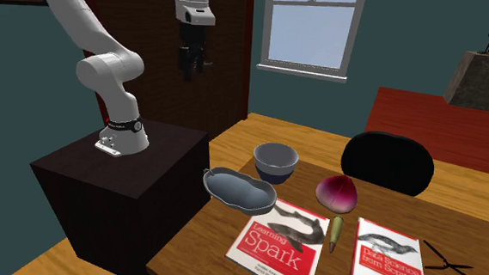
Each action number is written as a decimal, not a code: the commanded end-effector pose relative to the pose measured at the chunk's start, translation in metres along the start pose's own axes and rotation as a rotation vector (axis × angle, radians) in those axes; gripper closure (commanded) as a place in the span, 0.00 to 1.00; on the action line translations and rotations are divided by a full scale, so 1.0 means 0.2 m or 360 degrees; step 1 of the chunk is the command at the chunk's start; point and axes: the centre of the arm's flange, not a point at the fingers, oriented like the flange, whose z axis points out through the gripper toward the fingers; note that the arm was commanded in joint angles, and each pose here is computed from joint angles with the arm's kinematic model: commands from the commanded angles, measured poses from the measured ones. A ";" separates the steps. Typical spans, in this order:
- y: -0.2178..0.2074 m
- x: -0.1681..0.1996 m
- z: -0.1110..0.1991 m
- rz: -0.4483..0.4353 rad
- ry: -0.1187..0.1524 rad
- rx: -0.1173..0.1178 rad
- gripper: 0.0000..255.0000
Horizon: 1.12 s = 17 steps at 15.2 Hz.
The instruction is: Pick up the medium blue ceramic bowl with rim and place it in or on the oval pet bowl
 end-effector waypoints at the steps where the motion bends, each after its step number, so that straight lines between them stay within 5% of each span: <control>1: 0.00 0.10 0.08 0.0007 0.0001 0.0012 0.00; 17: 0.01 0.87 0.81 0.0054 -0.0017 0.0114 0.00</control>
